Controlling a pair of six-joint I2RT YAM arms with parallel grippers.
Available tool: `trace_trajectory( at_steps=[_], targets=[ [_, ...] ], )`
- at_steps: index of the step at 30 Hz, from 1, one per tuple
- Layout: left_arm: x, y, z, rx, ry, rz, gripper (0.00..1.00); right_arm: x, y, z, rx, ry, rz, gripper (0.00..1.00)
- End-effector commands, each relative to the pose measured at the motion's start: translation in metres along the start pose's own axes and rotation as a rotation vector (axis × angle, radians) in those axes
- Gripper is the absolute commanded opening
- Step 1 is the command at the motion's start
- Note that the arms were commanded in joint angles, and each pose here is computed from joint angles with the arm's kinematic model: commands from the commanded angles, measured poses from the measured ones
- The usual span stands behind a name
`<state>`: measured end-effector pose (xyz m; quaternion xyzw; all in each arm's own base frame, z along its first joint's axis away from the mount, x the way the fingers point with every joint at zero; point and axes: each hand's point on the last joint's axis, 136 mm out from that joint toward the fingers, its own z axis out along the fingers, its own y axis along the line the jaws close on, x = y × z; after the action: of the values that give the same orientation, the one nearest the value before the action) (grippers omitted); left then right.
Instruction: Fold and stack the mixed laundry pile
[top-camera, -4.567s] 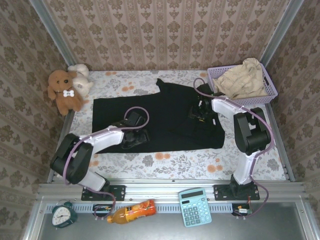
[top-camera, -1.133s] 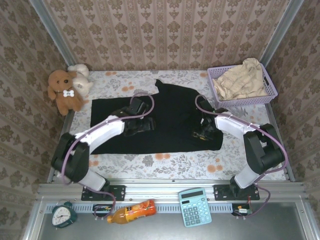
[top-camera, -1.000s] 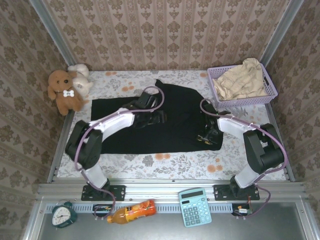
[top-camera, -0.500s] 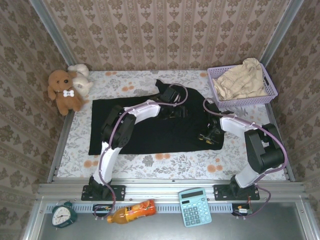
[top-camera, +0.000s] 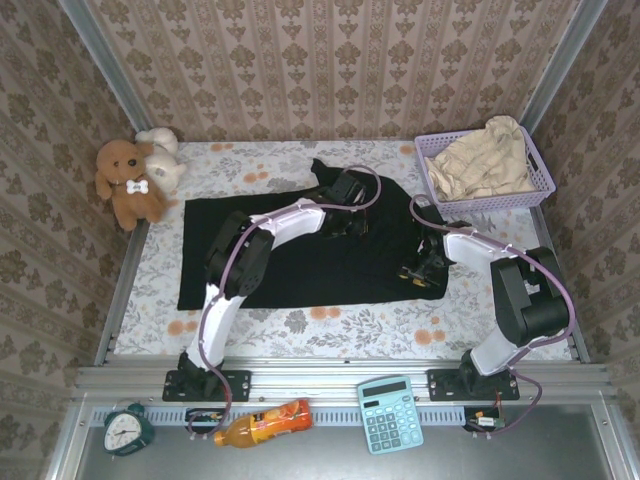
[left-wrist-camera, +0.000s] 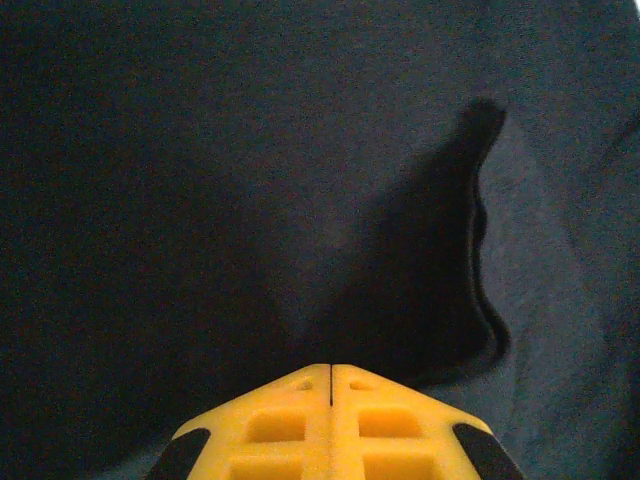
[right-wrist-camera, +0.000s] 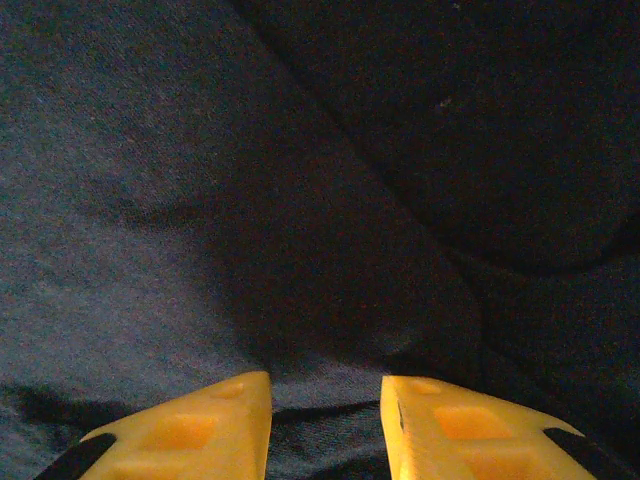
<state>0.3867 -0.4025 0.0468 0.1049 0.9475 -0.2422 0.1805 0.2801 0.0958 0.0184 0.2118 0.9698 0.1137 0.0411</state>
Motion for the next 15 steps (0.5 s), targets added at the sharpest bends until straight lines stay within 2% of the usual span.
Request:
trace_trajectory(
  at_steps=[1, 3, 4, 6, 8, 9, 10, 11, 15],
  targets=[
    [-0.015, 0.012, -0.046, -0.099, -0.059, 0.013, 0.00, 0.005, -0.007, 0.003, 0.011, 0.019, -0.005, 0.36],
    [-0.018, 0.018, -0.064, -0.165, -0.079, 0.038, 0.00, 0.006, -0.008, 0.003, 0.013, 0.022, -0.007, 0.36],
    [-0.020, 0.019, -0.071, -0.192, -0.090, 0.055, 0.10, 0.007, -0.008, 0.004, 0.013, 0.024, -0.007, 0.36],
    [-0.022, 0.019, -0.081, -0.233, -0.099, 0.083, 0.47, 0.007, -0.008, 0.004, 0.013, 0.028, -0.009, 0.36],
    [-0.020, 0.022, -0.081, -0.254, -0.077, 0.081, 0.54, 0.007, -0.007, 0.005, 0.011, 0.031, -0.011, 0.37],
    [-0.018, 0.025, -0.079, -0.274, -0.068, 0.080, 0.63, 0.007, -0.007, 0.005, 0.010, 0.034, -0.010, 0.37],
    [-0.017, 0.031, -0.078, -0.303, -0.062, 0.065, 0.89, 0.007, -0.006, 0.005, 0.008, 0.035, -0.011, 0.37],
    [-0.016, 0.033, -0.078, -0.315, -0.057, 0.059, 1.00, 0.007, -0.006, 0.005, 0.007, 0.038, -0.011, 0.37],
    [-0.013, 0.029, -0.075, -0.276, -0.042, 0.056, 1.00, 0.006, -0.008, 0.001, 0.023, 0.026, -0.018, 0.37]
  ],
)
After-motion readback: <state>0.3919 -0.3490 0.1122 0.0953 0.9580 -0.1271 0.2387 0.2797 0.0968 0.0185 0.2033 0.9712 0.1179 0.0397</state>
